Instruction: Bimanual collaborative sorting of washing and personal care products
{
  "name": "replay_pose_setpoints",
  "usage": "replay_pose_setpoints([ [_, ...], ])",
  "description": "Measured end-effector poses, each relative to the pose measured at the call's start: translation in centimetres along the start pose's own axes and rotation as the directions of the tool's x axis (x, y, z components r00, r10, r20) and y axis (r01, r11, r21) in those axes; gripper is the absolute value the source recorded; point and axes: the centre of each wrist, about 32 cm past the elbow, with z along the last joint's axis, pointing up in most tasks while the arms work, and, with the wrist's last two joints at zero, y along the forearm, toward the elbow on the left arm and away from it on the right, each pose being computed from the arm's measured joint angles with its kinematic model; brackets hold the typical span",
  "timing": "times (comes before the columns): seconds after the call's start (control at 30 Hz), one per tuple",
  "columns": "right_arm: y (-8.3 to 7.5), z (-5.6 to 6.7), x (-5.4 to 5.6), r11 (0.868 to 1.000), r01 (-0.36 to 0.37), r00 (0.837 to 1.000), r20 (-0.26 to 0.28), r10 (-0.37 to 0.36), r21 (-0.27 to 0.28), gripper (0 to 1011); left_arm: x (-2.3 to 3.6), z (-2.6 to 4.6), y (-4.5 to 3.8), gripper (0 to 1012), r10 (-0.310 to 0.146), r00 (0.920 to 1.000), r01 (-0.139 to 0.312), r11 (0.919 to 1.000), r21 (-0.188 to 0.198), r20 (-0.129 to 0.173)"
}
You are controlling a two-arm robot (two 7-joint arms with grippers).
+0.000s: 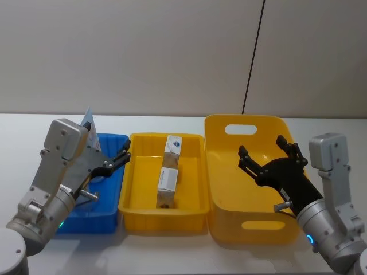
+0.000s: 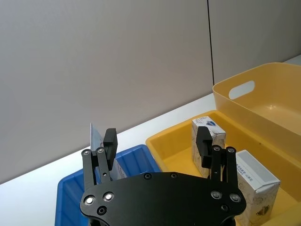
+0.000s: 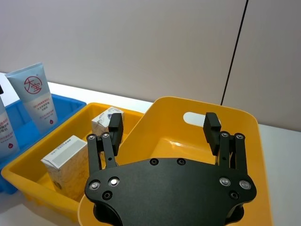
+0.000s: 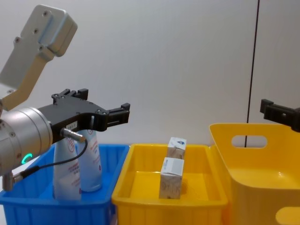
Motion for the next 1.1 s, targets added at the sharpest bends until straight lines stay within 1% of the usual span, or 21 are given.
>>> replay_pose_setpoints([
  [1.1, 0.00, 0.00, 0.00, 1.000, 0.000, 1.000, 0.000, 0.000, 0.000, 1002, 0.00, 0.00, 0.00, 1001, 0.000, 1.0000, 0.000, 1.0000, 0.000, 0.000],
])
